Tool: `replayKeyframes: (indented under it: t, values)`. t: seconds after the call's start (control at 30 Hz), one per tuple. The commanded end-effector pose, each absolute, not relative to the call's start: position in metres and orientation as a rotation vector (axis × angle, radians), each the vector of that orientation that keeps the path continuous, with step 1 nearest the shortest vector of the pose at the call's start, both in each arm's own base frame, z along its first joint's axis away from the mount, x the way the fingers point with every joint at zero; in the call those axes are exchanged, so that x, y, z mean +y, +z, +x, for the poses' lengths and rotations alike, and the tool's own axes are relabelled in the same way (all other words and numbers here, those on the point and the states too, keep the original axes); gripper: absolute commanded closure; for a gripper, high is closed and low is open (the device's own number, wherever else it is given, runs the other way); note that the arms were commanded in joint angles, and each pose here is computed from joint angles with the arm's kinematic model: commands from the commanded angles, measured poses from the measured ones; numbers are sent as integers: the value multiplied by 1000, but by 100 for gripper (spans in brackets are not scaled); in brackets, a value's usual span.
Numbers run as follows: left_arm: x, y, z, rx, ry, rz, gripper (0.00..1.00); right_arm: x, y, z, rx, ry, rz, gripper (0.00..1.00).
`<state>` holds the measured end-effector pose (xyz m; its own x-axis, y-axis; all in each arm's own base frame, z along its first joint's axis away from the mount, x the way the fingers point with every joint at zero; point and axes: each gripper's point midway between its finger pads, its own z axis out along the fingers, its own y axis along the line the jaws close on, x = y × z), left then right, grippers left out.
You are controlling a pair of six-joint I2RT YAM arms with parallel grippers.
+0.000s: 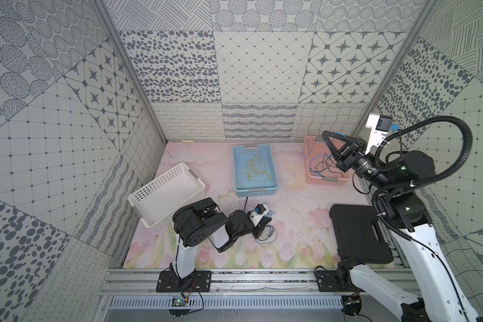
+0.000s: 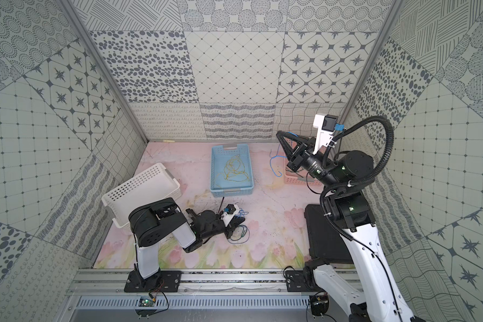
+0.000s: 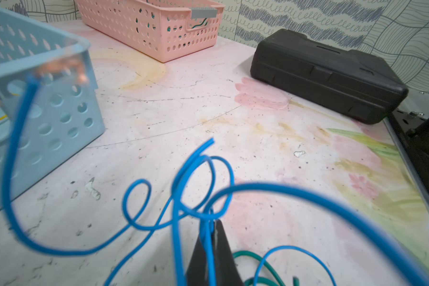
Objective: Untangle and sort cables by color
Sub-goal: Untie the cable.
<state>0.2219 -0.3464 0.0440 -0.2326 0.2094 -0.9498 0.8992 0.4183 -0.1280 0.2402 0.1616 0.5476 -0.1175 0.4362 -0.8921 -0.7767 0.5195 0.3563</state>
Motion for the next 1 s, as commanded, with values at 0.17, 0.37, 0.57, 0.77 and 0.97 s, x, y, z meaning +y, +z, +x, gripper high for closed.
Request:
replayKeyframes:
  t: [0.17,0.37,0.57,0.77,0.97]
  values:
    - [-332,97,231,1646,-887,870,11,177,499,254,1450,1141,-373,100]
    - [-310,138,228,1684,-800,846,0,197,455,252,1531,1243,-501,100]
    - [-294,195,213,1568,-788,864,0,214,403,240,1587,1299,-692,100]
    - [-302,249,199,1354,-768,998,0,228,364,226,1568,1397,-823,100]
    - [-325,274,199,1214,-727,1110,0,237,344,217,1552,1440,-878,100]
